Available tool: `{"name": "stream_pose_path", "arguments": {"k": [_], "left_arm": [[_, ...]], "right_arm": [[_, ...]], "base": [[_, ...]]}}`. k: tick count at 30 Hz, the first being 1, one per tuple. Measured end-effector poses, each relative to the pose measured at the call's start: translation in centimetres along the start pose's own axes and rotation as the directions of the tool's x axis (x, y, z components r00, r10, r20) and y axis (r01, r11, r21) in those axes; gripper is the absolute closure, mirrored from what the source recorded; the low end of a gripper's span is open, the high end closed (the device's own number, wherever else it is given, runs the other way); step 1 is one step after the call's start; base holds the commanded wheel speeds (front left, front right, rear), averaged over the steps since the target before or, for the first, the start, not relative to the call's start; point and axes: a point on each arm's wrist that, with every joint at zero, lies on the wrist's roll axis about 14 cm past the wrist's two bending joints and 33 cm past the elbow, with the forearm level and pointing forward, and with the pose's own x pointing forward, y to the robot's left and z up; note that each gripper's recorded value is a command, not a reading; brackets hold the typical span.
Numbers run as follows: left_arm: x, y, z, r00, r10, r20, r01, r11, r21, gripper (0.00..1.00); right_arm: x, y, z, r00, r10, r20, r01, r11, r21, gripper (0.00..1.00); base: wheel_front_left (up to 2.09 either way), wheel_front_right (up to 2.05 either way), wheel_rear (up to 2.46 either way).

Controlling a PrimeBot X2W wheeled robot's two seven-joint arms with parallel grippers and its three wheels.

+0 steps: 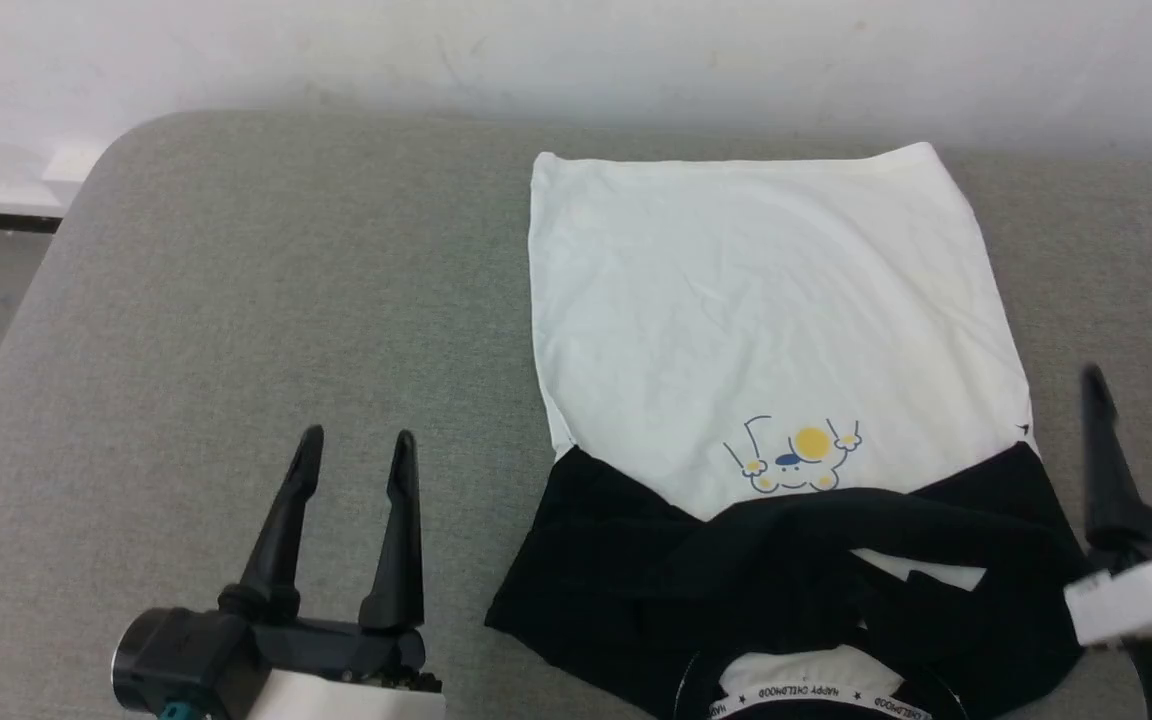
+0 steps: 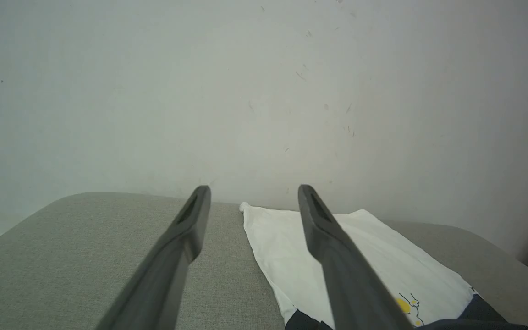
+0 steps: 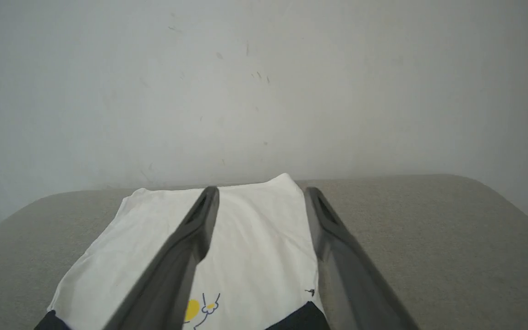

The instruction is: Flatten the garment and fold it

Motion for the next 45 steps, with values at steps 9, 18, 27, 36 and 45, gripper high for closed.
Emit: {"name": "stream_pose_path", "arguments": {"k": [9,18,27,36,45], "left_arm": [[0.5,-0.8,-1.1,0.999,-0.02,-0.029,0.019,1.0,-0.018,0.0],[8.7,-1.6,1.4,0.986,-0.164,0.019,0.161,0.981,0.106,0.0],[20.7,-2.3,1.5,0.955,-0.263,-0.138,0.292,0.916,0.276,0.0],[27.7,-0.7,-8.6,0.856,-0.201,-0.476,0.334,0.918,0.213,0.0],[28.2,-1.1,-19.5,0.671,-0.176,-0.721,0.356,0.928,0.105,0.0]], "right_arm": [[-2.3,-2.7,-0.5,0.996,-0.085,0.02,0.085,0.996,-0.016,0.0],[-0.6,-3.0,-0.7,0.995,-0.09,0.042,0.09,0.996,-0.009,0.0],[3.8,-2.3,-0.6,0.995,-0.052,0.083,0.056,0.998,-0.038,0.0],[7.3,-2.1,-5.3,1.0,-0.029,-0.001,0.029,0.999,-0.041,0.0],[7.5,-4.3,-10.8,0.989,-0.081,-0.125,0.075,0.996,-0.053,0.0]], "base": [[0.0,0.0,0.0],[0.0,0.0,0.0],[0.0,0.0,0.0],[0.0,0.0,0.0],[0.0,0.0,0.0]]}}
